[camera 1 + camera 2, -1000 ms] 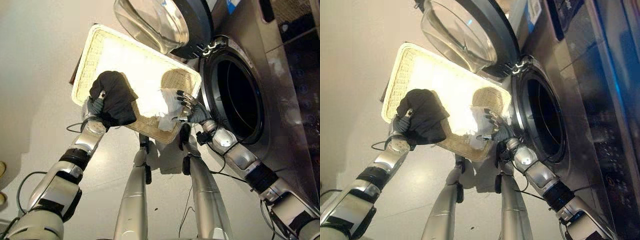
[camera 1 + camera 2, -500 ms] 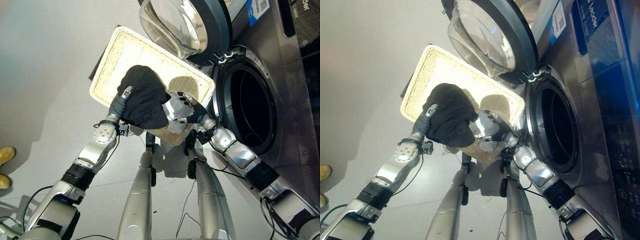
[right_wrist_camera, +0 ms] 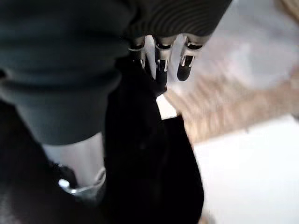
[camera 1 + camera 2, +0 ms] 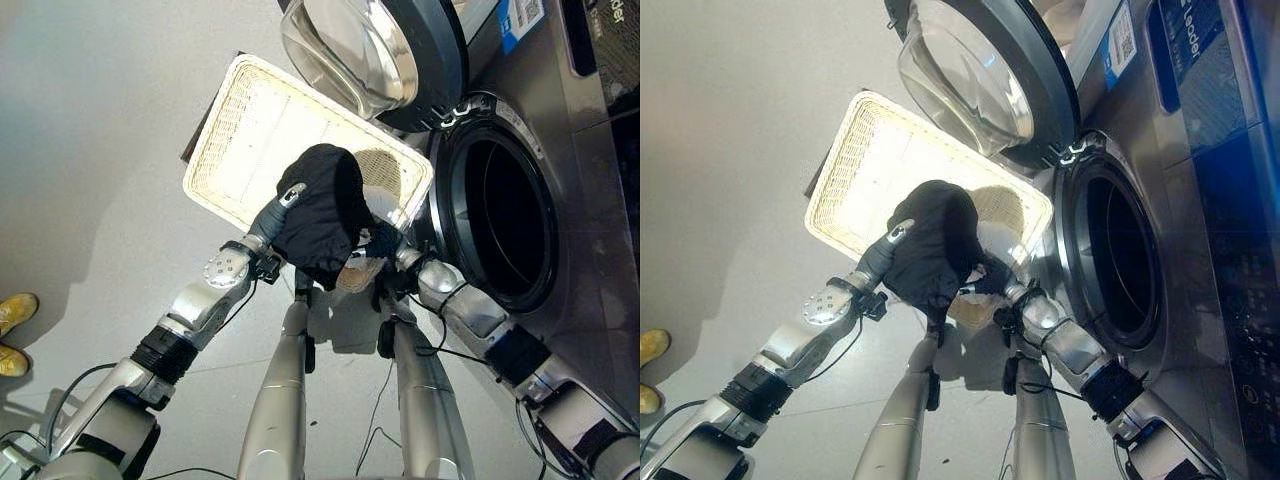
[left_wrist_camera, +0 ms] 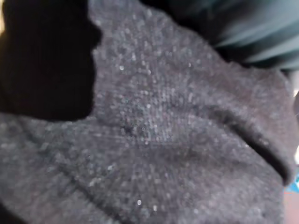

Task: Put the clothes into the washing machine.

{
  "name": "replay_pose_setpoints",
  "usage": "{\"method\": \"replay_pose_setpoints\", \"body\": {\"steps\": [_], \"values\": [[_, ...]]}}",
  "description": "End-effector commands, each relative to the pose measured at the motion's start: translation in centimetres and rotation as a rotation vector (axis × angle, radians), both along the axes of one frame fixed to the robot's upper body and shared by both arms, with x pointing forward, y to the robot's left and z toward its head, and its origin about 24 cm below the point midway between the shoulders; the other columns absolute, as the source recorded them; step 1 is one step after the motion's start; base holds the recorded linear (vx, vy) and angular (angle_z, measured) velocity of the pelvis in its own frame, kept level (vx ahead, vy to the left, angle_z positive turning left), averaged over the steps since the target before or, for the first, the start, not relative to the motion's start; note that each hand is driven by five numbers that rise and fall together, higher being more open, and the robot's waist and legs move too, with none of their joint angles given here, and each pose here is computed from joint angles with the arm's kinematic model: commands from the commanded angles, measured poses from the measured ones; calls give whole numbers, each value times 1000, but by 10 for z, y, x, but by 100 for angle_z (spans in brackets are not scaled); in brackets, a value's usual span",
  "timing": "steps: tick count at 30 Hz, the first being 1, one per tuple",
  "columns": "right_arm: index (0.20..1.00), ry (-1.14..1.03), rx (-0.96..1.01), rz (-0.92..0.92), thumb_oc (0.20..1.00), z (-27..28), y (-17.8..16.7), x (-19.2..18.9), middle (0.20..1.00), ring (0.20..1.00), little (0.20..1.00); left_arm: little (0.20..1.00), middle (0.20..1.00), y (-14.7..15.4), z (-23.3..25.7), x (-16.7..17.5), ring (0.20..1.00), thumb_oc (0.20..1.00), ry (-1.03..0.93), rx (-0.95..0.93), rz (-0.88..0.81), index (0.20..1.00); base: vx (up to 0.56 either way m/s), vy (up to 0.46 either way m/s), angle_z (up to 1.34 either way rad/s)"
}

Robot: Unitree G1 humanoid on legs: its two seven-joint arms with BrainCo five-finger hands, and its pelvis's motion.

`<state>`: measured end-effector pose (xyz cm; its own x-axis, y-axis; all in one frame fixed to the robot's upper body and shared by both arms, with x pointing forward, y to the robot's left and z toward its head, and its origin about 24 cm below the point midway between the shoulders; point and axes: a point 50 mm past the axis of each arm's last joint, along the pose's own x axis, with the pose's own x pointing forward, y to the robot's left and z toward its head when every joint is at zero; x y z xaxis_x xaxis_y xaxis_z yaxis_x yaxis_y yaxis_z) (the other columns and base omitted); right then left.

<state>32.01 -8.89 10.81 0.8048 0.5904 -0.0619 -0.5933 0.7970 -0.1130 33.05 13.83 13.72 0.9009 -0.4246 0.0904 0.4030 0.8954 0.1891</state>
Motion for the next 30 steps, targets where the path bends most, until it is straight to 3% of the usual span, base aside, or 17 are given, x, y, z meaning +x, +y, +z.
{"method": "replay_pose_setpoints", "body": {"steps": [1,18,28,30], "values": [[1000,60,141,198,1000,9,25,-19,1000,1000,1000,200,200,-21,25,-7,200,200,-126,-38,-55,200,0,0,0],[1000,312,477,438,1000,4,49,-47,1000,1000,1000,200,200,-4,14,6,200,200,-257,226,239,200,-7,-31,-3],[1000,354,555,429,1000,2,46,-47,1000,1000,1000,200,200,-5,10,4,200,200,-257,265,150,200,0,0,0],[1000,385,644,388,1000,2,42,-47,1000,1000,1000,200,200,-15,9,-4,200,200,-276,268,42,200,4,11,-5]]}}
